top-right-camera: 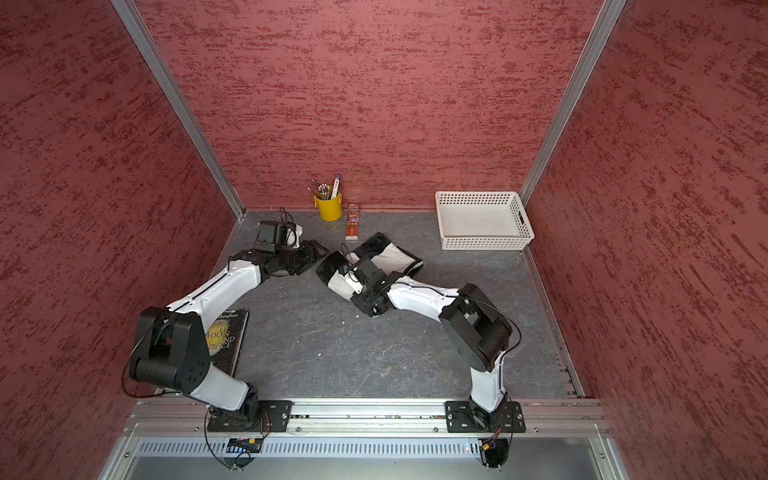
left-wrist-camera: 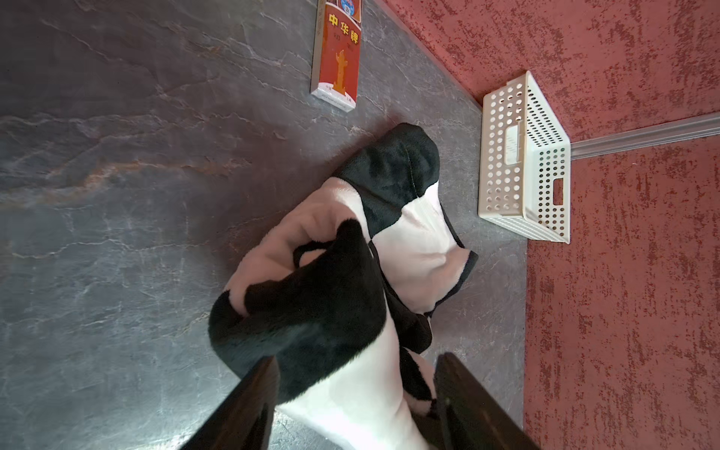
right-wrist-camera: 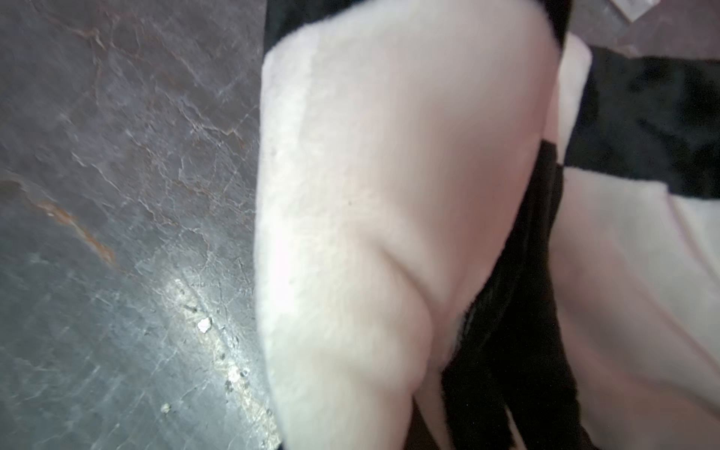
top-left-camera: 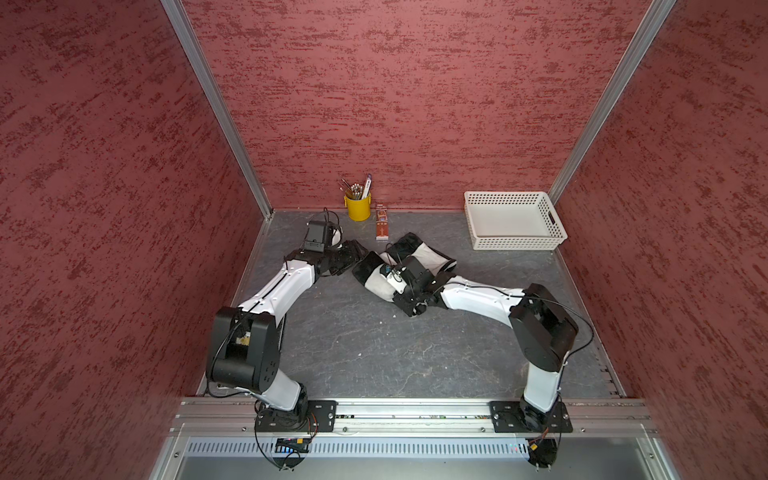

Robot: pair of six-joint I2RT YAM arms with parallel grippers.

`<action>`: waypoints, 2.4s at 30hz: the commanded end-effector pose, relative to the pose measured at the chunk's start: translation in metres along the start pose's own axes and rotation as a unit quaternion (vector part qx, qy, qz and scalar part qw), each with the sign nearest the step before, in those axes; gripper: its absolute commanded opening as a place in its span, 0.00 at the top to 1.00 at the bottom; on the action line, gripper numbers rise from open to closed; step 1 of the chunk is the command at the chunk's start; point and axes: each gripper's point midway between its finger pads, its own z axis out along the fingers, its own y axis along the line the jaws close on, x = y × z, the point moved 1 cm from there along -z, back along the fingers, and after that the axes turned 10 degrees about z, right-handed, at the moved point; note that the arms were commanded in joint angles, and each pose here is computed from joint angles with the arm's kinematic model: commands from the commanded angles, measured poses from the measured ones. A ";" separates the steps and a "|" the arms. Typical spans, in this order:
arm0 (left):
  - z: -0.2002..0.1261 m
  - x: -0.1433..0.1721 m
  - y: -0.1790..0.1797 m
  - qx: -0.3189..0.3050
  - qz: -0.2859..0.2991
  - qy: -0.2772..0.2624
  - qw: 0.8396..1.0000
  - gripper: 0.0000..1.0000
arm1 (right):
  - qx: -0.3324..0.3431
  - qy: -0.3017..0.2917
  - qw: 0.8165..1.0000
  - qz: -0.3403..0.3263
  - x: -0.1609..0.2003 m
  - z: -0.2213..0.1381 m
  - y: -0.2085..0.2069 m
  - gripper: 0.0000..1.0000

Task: Roll up the pillowcase
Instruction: Roll the pillowcase at the center of the board.

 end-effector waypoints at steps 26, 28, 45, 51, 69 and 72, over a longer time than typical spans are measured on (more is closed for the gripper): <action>0.110 0.047 -0.020 -0.039 0.032 0.132 0.990 0.32 | -0.106 0.019 0.950 0.292 0.001 -0.023 -0.095 0.03; 0.112 0.047 -0.020 -0.038 0.031 0.133 0.990 0.32 | -0.023 0.005 0.972 0.236 -0.001 -0.038 -0.097 0.01; 0.111 0.046 -0.018 -0.032 0.026 0.133 0.990 0.32 | 0.292 -0.043 0.936 -0.191 -0.021 -0.012 -0.040 0.03; 0.107 0.043 -0.016 -0.031 0.020 0.130 0.991 0.32 | 0.299 -0.001 0.933 -0.200 0.003 0.008 -0.048 0.53; 0.003 -0.027 0.004 -0.021 -0.013 0.003 1.000 0.22 | -0.038 0.015 0.995 0.093 0.010 -0.007 -0.036 0.88; 0.013 -0.017 0.000 -0.010 -0.010 0.016 1.000 0.22 | -0.105 0.028 0.981 0.160 0.006 -0.007 -0.055 0.85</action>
